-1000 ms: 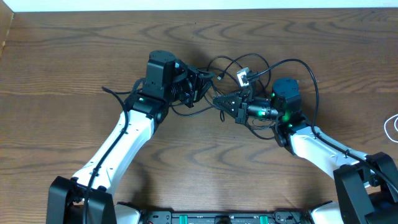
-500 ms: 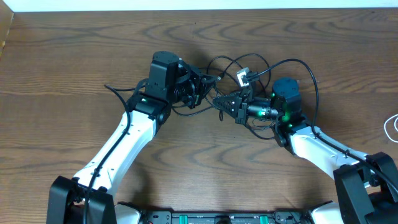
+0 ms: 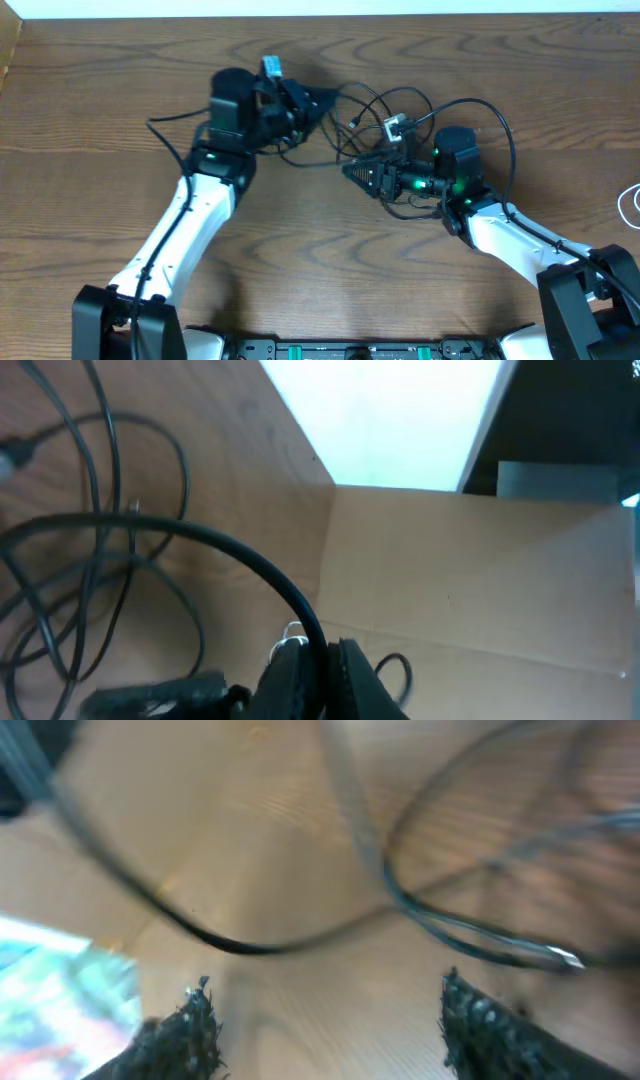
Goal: Untangle cables
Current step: 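Pull left gripper far left and right gripper right, stretching the cable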
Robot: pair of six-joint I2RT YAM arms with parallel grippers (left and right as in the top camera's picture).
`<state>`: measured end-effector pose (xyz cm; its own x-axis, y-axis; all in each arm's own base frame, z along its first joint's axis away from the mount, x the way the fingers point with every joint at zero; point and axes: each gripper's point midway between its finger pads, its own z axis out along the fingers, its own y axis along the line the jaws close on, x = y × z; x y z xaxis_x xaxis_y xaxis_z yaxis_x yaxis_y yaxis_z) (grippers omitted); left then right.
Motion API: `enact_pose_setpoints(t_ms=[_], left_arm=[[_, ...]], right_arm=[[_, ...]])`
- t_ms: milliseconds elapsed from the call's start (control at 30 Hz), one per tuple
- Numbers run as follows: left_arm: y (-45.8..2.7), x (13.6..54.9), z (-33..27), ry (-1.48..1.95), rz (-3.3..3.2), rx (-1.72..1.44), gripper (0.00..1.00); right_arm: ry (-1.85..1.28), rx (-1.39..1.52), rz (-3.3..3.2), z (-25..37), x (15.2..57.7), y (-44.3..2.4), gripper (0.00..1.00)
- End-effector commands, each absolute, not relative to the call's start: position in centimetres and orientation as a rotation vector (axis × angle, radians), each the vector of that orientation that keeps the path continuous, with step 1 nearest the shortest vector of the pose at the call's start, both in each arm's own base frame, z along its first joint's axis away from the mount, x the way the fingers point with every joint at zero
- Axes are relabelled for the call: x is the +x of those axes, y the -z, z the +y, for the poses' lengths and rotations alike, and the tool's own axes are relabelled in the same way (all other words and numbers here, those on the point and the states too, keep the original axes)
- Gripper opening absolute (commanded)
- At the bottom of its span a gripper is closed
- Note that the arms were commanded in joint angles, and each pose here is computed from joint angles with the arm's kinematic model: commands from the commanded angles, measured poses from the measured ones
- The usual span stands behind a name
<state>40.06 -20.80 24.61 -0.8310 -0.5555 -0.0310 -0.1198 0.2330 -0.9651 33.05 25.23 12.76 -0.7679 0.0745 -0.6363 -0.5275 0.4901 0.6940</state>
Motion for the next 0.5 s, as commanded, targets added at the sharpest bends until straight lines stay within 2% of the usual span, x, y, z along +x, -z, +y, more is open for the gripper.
enact_pose_setpoints(t_ms=[0, 233, 333, 400, 467], left_arm=[[-25.6, 38.5, -21.2, 1.729, 2.172, -0.415, 0.08], [-31.6, 35.9, -22.8, 1.888, 1.97, 0.073, 0.08], [-33.0, 34.9, -23.1, 1.932, 1.929, 0.158, 0.08], [-33.4, 34.5, -23.1, 1.953, 1.924, 0.176, 0.08], [-33.5, 34.4, -23.1, 1.963, 1.926, 0.177, 0.08]], right_arm=[[-1.008, -0.198, 2.184, 22.3, 36.0, -10.7, 0.78], [-0.863, -0.121, 2.278, 21.3, 35.9, -8.4, 0.86], [-0.825, -0.079, 2.28, 20.9, 36.2, -8.3, 0.89], [-0.791, -0.02, 2.283, 20.5, 36.6, -8.0, 0.88], [-0.74, 0.029, 2.283, 19.8, 37.0, -7.8, 0.81]])
